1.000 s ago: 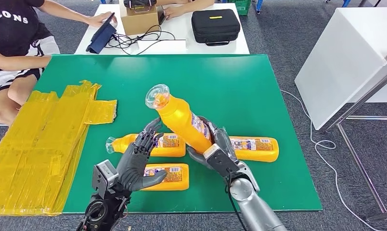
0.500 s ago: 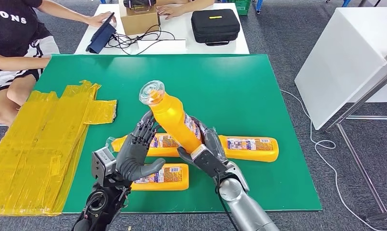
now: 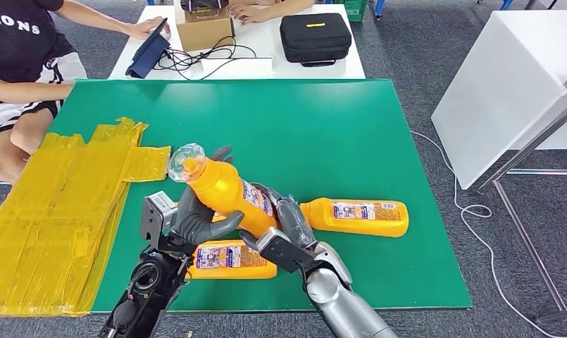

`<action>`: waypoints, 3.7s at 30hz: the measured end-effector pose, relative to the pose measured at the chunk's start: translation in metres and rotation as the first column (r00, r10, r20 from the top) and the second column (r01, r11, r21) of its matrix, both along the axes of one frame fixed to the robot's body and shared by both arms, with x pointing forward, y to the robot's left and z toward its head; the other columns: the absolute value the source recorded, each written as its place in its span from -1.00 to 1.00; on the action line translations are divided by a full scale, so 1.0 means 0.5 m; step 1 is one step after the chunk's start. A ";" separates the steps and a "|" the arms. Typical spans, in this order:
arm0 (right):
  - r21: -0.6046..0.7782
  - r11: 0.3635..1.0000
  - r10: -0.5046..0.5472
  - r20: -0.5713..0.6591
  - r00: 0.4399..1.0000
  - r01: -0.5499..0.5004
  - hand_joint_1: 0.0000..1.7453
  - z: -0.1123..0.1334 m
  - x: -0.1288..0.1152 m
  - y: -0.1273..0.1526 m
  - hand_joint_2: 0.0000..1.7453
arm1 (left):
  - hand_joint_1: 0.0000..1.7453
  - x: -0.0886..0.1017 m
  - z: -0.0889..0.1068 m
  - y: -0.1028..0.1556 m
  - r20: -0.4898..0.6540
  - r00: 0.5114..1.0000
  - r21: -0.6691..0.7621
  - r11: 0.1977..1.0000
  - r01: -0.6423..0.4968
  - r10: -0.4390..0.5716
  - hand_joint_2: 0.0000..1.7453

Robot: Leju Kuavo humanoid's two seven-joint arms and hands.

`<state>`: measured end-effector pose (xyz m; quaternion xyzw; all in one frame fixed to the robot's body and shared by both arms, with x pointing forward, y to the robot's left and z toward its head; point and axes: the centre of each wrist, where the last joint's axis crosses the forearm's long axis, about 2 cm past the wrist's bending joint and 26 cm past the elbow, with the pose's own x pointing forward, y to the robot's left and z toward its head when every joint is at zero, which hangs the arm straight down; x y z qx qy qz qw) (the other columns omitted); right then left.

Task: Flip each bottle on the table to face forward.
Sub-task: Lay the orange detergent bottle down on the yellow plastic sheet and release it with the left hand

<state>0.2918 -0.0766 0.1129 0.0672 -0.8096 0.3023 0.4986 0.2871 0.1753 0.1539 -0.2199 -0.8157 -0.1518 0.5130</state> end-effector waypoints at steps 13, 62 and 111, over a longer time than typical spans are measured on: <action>-0.001 1.000 -0.021 0.005 1.000 0.021 1.00 -0.005 -0.004 0.004 1.00 | -1.00 0.029 -0.006 -0.007 -0.050 0.999 -0.008 1.000 -0.001 0.000 1.00; 0.084 0.996 -0.045 0.073 0.996 0.039 -1.00 0.016 0.000 -0.006 1.00 | 1.00 0.054 -0.031 0.059 -0.089 0.974 -0.118 0.968 -0.220 0.210 1.00; 0.298 0.914 -0.344 0.202 0.917 0.277 -1.00 0.133 -0.014 -0.251 1.00 | 1.00 0.297 0.075 0.252 0.660 0.732 0.737 -0.340 -0.585 0.171 1.00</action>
